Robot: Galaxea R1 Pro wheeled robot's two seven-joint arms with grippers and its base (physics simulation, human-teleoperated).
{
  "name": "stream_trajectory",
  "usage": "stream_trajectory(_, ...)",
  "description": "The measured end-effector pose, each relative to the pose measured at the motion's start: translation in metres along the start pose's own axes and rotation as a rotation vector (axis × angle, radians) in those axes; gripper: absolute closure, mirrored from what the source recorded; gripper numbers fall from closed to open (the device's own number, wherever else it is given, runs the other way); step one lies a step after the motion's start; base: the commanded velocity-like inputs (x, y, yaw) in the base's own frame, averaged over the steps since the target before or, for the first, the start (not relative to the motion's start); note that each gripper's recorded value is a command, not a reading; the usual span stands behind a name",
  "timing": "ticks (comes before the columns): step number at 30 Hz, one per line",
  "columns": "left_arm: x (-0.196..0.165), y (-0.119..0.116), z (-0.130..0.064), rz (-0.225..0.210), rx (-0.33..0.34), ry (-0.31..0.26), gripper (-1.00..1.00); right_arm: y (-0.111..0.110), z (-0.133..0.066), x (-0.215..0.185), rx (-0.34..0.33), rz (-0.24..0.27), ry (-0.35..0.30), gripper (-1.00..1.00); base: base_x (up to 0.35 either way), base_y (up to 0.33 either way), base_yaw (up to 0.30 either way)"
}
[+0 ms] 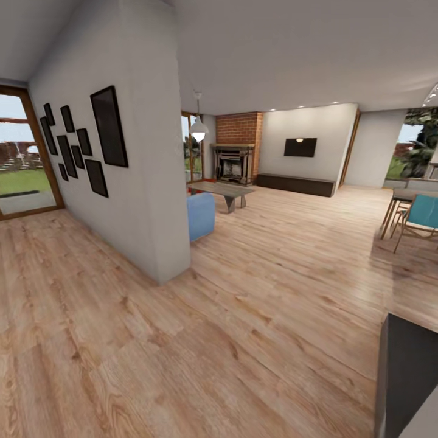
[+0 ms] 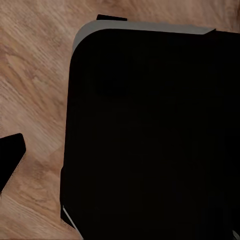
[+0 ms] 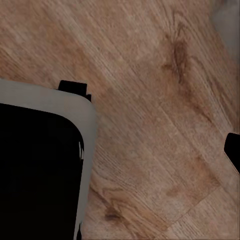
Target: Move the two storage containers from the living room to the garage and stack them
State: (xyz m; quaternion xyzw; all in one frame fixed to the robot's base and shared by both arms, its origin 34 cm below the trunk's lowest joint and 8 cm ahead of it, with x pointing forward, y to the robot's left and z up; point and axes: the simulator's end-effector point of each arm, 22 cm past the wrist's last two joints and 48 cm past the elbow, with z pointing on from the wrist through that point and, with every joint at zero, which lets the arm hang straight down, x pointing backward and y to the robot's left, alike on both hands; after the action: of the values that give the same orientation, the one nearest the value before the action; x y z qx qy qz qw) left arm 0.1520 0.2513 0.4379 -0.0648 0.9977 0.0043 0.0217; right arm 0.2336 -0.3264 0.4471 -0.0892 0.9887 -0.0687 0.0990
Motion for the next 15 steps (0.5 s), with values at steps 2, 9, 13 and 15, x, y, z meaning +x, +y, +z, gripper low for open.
stream_trajectory(2,0.0000,0.0000,0.0000,0.000,0.000,0.000,-1.00,0.0000,0.0000,0.0000,0.000,0.000,0.000,-1.00,0.322,0.000,0.000)
stream_trajectory(9,-0.0001,0.0000,0.0000,0.000,0.000,0.000,-1.00,0.0000,0.0000,0.0000,0.000,0.000,0.000,-1.00,0.322,0.000,0.000)
stream_trajectory(13,0.0000,0.0000,0.0000,0.000,0.000,0.000,-1.00,0.0000,0.0000,0.0000,0.000,0.001,0.000,-1.00,0.322,0.000,0.000)
stream_trajectory(15,0.0000,0.0000,0.0000,0.000,0.000,0.000,-1.00,0.0000,0.0000,0.0000,0.000,0.001,0.000,-1.00,0.322,0.000,0.000)
